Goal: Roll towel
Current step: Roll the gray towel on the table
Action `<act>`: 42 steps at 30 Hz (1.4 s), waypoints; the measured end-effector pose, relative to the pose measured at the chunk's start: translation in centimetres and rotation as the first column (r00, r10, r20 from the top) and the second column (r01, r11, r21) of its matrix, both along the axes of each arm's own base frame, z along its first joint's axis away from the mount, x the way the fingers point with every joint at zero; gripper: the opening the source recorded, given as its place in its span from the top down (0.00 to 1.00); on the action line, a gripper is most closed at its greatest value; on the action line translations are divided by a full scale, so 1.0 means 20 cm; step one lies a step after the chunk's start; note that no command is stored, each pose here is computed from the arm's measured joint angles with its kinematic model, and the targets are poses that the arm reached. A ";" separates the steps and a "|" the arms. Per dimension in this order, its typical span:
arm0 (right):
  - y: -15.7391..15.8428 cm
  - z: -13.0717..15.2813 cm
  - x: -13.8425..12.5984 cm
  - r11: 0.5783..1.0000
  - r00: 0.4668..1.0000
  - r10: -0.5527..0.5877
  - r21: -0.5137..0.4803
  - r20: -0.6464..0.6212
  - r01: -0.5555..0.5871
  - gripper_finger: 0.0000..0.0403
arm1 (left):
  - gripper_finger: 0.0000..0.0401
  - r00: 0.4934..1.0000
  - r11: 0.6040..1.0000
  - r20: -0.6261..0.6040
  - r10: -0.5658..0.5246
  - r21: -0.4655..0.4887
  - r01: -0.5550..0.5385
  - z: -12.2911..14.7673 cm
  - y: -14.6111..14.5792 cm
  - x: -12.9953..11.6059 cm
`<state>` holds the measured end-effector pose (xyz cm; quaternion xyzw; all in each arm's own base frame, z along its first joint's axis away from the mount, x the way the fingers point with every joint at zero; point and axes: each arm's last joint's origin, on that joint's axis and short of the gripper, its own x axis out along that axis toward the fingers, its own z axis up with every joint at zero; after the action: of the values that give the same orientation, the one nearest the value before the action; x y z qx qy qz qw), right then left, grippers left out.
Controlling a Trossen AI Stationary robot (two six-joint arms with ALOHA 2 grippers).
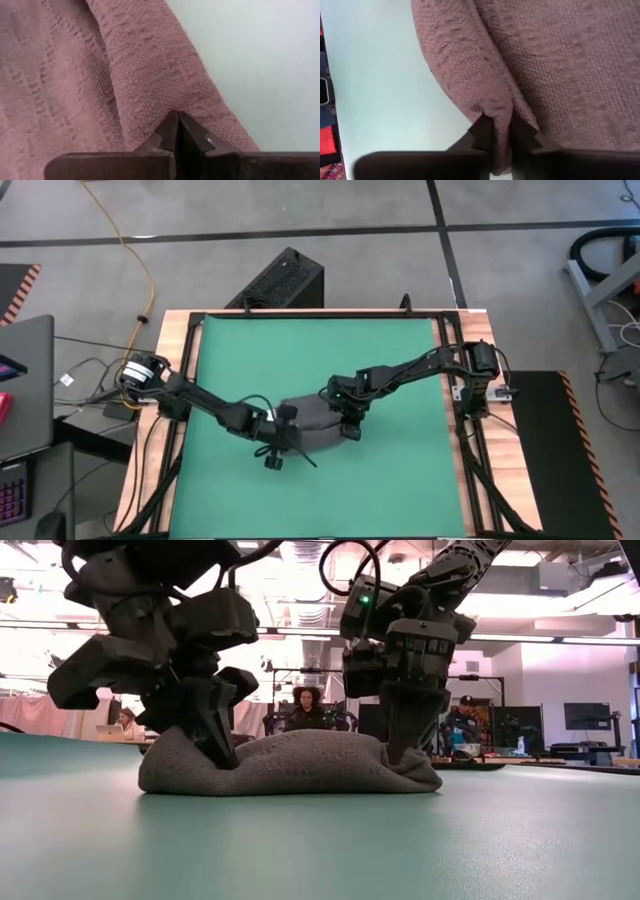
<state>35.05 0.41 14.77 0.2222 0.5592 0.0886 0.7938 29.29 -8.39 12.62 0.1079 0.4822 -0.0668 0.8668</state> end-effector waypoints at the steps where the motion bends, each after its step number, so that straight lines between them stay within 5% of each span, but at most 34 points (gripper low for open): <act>1: 0.00 0.00 0.00 1.000 1.000 -0.005 0.005 -0.007 0.005 0.83 | 1.00 1.000 1.000 -0.003 0.000 -0.013 0.000 0.00 0.01 0.00; 8: 0.00 0.07 -0.04 0.999 0.999 -0.043 -0.033 -0.013 0.043 0.57 | 1.00 1.000 1.000 -0.002 -0.016 -0.015 0.016 -0.02 0.01 -0.01; 15: -0.06 0.24 -0.13 0.977 0.993 -0.119 -0.177 0.014 0.120 0.52 | 1.00 1.000 1.000 0.004 -0.017 -0.020 0.017 -0.02 0.01 -0.01; 19: 0.01 0.34 -0.13 0.967 0.982 0.076 -0.254 0.174 -0.030 0.52 | 1.00 0.999 0.999 -0.001 -0.040 -0.036 0.040 -0.03 0.01 -0.01; 24: 0.19 0.45 -0.14 0.915 0.888 0.323 -0.349 0.328 -0.204 0.53 | 1.00 0.998 0.997 -0.006 -0.059 -0.046 0.059 -0.03 0.01 -0.01; 32: 0.40 0.36 -0.16 0.675 0.819 0.552 -0.660 0.156 -0.330 0.48 | 1.00 0.997 0.995 -0.008 -0.075 -0.072 0.074 -0.02 0.01 -0.01; 37: 0.41 0.33 -0.15 0.707 0.828 0.539 -0.616 0.154 -0.346 0.39 | 1.00 0.997 0.994 -0.007 -0.072 -0.085 0.072 -0.01 0.02 -0.01; 42: 0.40 0.29 -0.14 0.669 0.817 0.565 -0.641 0.110 -0.377 0.37 | 1.00 0.998 0.993 -0.004 -0.070 -0.091 0.069 -0.01 0.03 -0.01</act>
<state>32.29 8.41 20.51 -0.2069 0.4693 0.1467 0.8458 29.15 -7.73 12.41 0.0850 0.4777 -0.1191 0.8662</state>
